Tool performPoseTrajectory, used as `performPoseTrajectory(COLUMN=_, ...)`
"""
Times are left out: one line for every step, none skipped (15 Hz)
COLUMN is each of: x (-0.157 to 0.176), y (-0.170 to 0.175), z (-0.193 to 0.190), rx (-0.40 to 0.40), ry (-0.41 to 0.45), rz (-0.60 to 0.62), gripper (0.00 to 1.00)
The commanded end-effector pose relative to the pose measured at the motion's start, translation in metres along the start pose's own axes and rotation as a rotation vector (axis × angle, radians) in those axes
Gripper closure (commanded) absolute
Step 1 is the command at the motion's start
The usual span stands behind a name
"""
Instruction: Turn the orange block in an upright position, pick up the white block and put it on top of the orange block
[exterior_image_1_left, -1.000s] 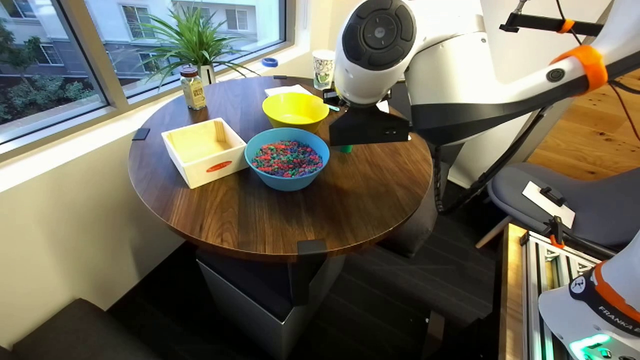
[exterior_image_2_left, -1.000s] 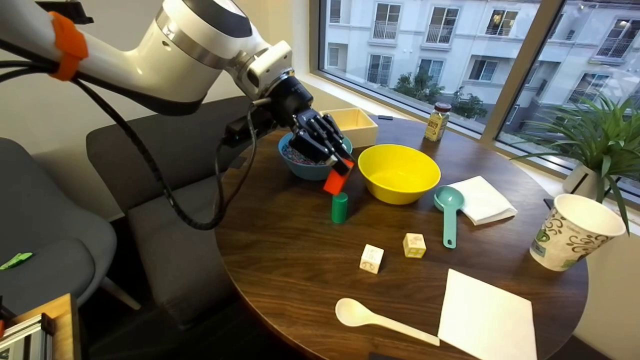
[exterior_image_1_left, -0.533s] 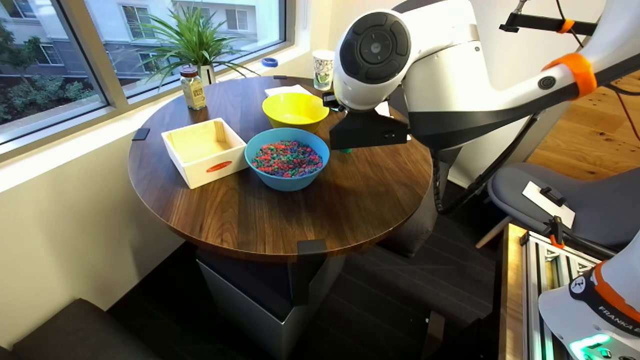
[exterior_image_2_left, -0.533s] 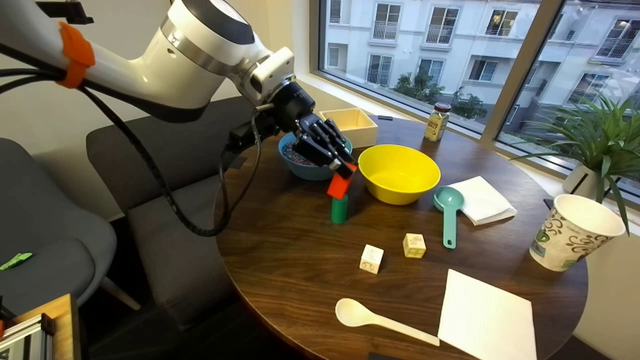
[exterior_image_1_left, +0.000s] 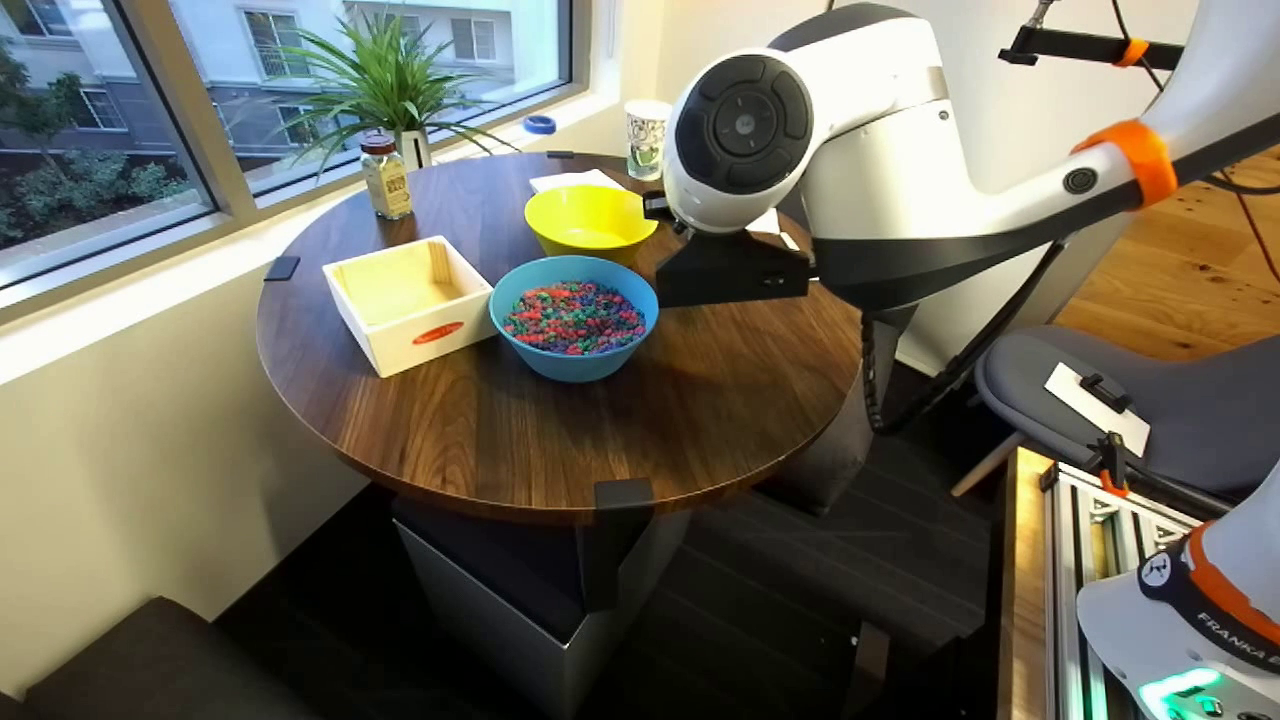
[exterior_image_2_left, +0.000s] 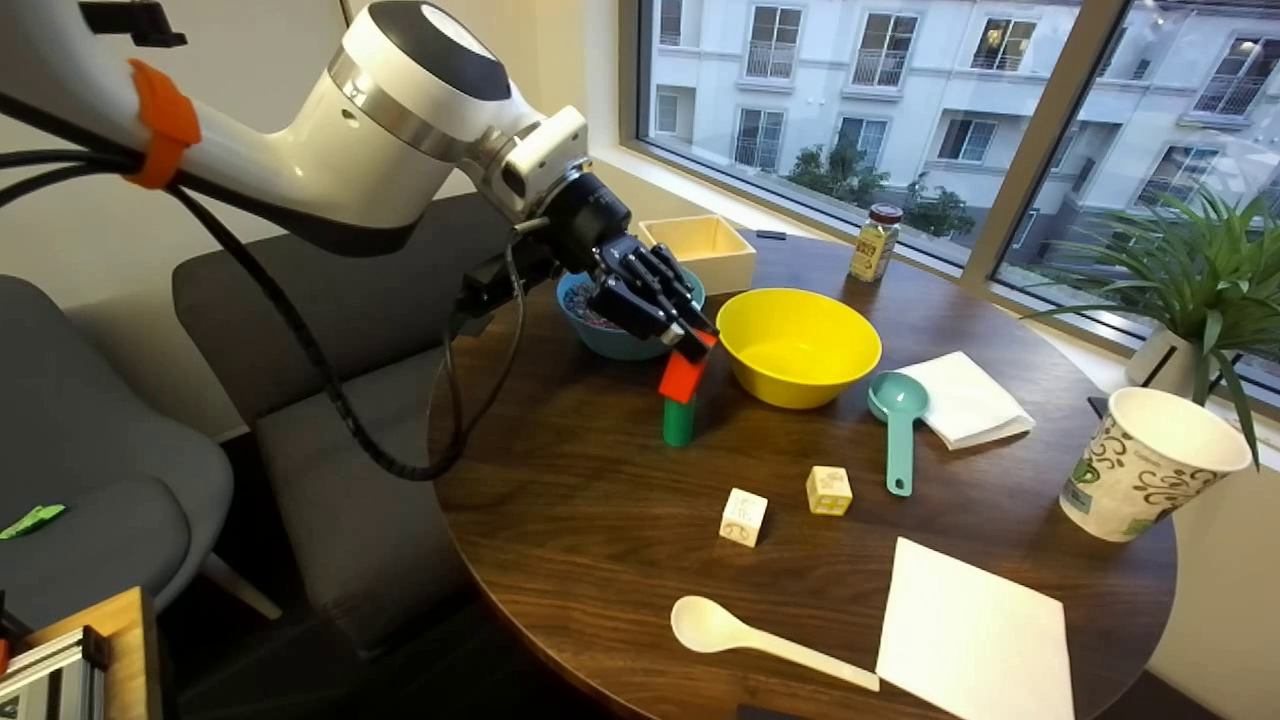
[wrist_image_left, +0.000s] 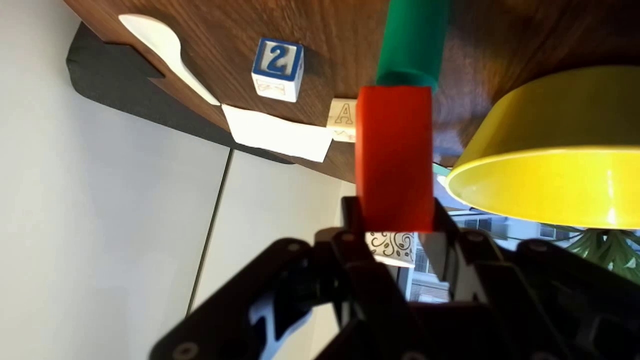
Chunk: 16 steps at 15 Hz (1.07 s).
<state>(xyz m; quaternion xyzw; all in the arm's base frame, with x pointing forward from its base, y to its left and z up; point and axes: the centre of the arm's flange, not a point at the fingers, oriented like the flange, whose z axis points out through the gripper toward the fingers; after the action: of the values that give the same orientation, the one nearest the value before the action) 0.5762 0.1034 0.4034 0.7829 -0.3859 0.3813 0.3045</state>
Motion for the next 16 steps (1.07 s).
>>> performPoseTrajectory(x=-0.0085, y=-0.0009, z=0.0028, rx=0.013, ry=0.019, rz=0.014, gripper=0.92)
performPoseTrajectory(x=-0.0090, y=-0.0010, z=0.0027, rx=0.014, ry=0.019, rz=0.014, gripper=0.92)
performPoseTrajectory(x=-0.0095, y=-0.0009, z=0.0029, rx=0.013, ry=0.017, rz=0.014, gripper=0.92)
performPoseTrajectory(x=-0.0097, y=-0.0012, z=0.0031, rx=0.012, ry=0.016, rz=0.013, gripper=0.92)
performPoseTrajectory(x=-0.0100, y=-0.0017, z=0.0029, rx=0.013, ry=0.017, rz=0.012, gripper=0.92)
performPoseTrajectory(x=-0.0101, y=-0.0020, z=0.0025, rx=0.014, ry=0.017, rz=0.012, gripper=0.92)
performPoseTrajectory(x=-0.0104, y=-0.0021, z=0.0024, rx=0.014, ry=0.018, rz=0.010, gripper=0.92)
performPoseTrajectory(x=-0.0105, y=-0.0020, z=0.0022, rx=0.015, ry=0.019, rz=0.009, gripper=0.92)
performPoseTrajectory(x=-0.0104, y=-0.0019, z=0.0021, rx=0.016, ry=0.019, rz=0.009, gripper=0.92)
performPoseTrajectory(x=-0.0104, y=-0.0019, z=0.0020, rx=0.016, ry=0.022, rz=0.007, gripper=0.92)
performPoseTrajectory(x=-0.0106, y=-0.0018, z=0.0020, rx=0.016, ry=0.022, rz=0.005, gripper=0.92)
performPoseTrajectory(x=-0.0110, y=-0.0014, z=0.0028, rx=0.012, ry=0.018, rz=0.006, gripper=0.92)
performPoseTrajectory(x=-0.0112, y=-0.0011, z=0.0031, rx=0.012, ry=0.020, rz=0.005, gripper=0.92)
performPoseTrajectory(x=-0.0113, y=-0.0010, z=0.0031, rx=0.012, ry=0.020, rz=0.005, gripper=0.92)
performPoseTrajectory(x=-0.0115, y=-0.0009, z=0.0030, rx=0.013, ry=0.019, rz=0.004, gripper=0.92)
performPoseTrajectory(x=-0.0117, y=-0.0009, z=0.0030, rx=0.013, ry=0.019, rz=0.003, gripper=0.91)
